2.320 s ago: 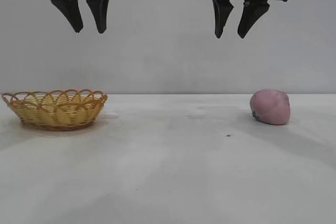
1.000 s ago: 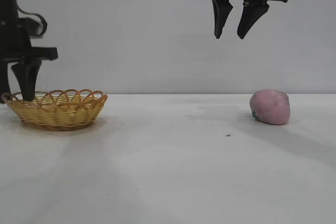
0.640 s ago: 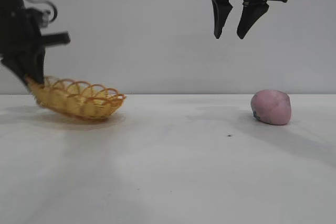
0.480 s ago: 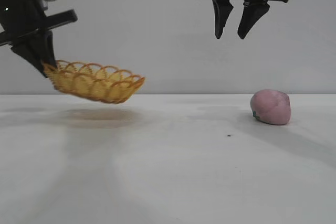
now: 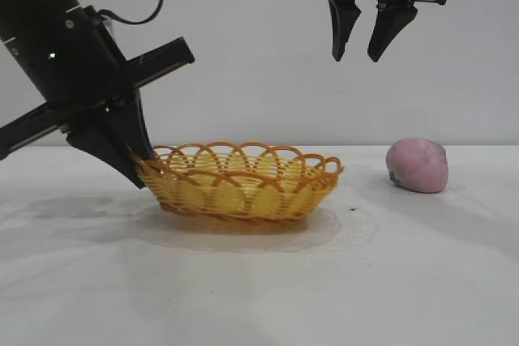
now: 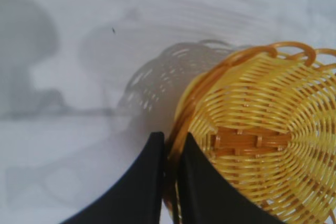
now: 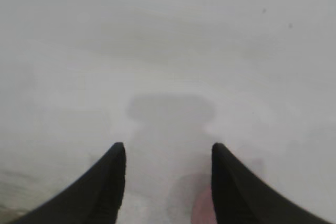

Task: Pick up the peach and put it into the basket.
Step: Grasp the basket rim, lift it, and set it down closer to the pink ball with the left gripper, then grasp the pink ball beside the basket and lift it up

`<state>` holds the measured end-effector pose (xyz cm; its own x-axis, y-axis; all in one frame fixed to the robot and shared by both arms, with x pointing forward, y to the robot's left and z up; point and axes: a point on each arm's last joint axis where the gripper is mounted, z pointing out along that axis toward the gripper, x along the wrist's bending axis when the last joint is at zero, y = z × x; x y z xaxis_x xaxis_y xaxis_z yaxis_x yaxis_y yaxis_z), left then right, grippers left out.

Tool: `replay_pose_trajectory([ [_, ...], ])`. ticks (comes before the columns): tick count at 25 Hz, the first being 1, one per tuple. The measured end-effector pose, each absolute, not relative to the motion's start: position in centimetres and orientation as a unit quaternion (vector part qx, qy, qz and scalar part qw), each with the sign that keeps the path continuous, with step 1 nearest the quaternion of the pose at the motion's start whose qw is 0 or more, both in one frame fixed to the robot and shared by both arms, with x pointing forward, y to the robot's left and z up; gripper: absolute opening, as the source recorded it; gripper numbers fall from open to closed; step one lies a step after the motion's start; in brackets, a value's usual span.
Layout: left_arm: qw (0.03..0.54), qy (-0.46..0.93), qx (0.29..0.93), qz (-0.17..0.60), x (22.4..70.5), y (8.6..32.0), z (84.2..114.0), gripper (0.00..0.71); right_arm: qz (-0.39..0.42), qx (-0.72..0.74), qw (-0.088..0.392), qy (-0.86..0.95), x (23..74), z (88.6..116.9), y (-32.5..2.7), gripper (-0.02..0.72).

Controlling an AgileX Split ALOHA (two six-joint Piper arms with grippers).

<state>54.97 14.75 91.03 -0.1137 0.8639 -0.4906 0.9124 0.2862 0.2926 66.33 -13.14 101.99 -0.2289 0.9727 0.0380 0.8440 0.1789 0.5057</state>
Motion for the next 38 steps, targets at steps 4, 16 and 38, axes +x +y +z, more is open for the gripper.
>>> replay_pose_trajectory([
  [4,0.299,0.747,0.592,-0.038,55.0,14.8,91.1,0.145,0.214,0.604,0.146,0.754,66.3,102.0,-13.2,0.369],
  [16,0.317,0.718,0.62,0.007,55.5,19.3,95.0,0.451,0.213,0.604,0.145,0.754,66.2,101.9,-13.2,0.369],
  [38,0.219,0.656,0.68,0.244,48.6,29.3,106.7,0.386,0.22,0.601,0.146,0.754,66.3,102.0,-13.1,0.369],
])
